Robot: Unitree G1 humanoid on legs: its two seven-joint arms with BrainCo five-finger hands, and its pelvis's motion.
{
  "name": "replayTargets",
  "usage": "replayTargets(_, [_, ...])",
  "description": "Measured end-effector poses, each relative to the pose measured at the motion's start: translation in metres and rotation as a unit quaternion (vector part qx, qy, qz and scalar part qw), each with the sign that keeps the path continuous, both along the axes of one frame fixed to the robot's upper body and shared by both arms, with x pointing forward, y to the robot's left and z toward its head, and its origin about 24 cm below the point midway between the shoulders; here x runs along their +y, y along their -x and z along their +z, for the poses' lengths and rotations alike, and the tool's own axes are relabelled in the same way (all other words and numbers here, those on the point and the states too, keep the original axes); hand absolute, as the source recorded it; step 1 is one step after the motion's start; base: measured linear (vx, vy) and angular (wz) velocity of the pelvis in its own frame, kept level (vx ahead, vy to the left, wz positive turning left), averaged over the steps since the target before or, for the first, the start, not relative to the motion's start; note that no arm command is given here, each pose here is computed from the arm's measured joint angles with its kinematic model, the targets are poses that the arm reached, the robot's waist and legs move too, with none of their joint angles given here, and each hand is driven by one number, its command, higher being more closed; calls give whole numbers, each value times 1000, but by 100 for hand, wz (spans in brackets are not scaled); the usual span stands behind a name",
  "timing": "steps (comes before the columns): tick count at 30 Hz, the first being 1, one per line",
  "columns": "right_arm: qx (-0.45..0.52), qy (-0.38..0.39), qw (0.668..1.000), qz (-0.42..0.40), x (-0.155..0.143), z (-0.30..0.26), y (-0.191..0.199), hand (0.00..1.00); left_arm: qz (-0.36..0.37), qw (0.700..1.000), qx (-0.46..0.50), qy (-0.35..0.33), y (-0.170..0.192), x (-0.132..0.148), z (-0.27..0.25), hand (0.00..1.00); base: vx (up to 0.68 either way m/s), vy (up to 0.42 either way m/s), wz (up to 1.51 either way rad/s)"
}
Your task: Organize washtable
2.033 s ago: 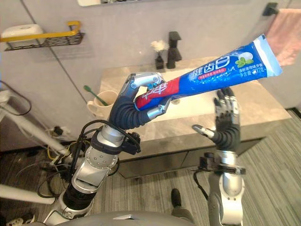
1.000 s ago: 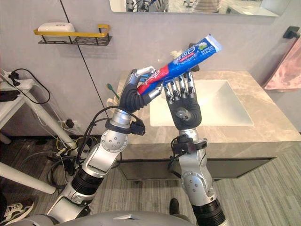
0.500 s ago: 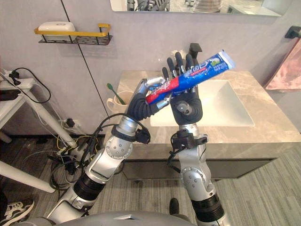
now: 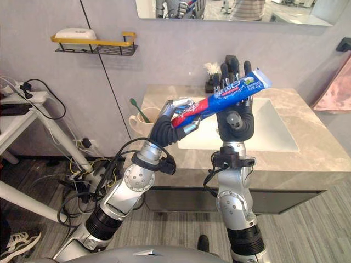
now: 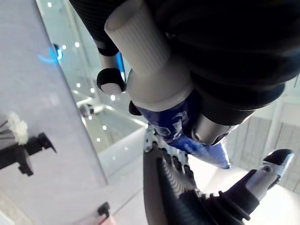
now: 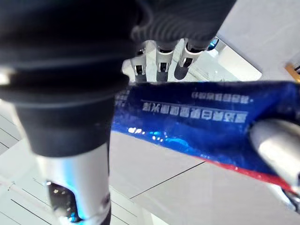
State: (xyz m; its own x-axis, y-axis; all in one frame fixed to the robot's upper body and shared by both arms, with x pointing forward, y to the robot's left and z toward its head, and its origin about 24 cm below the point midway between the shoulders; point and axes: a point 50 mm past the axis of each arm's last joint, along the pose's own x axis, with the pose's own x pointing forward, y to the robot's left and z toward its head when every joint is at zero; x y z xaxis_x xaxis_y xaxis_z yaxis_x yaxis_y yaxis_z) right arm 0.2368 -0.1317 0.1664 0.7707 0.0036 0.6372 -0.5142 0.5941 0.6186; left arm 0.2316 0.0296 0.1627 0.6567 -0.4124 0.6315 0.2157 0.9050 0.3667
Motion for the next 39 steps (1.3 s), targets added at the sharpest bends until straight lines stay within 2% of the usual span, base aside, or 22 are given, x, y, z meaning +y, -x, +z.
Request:
replayTargets(21, [-23,-6,1000,2,2,8,-1,100,-40,999,10,-18,7,-12,-5,100,0,0,0])
replayTargets(22, [-23,-6,1000,2,2,8,-1,100,-43,999,11,-18,8,-13,-5,0,0,0,0])
replayTargets(39, [-7,-21,1000,-9,0,1,1,100,-39,999,17,-22,8,-13,-6,0,0,0,0])
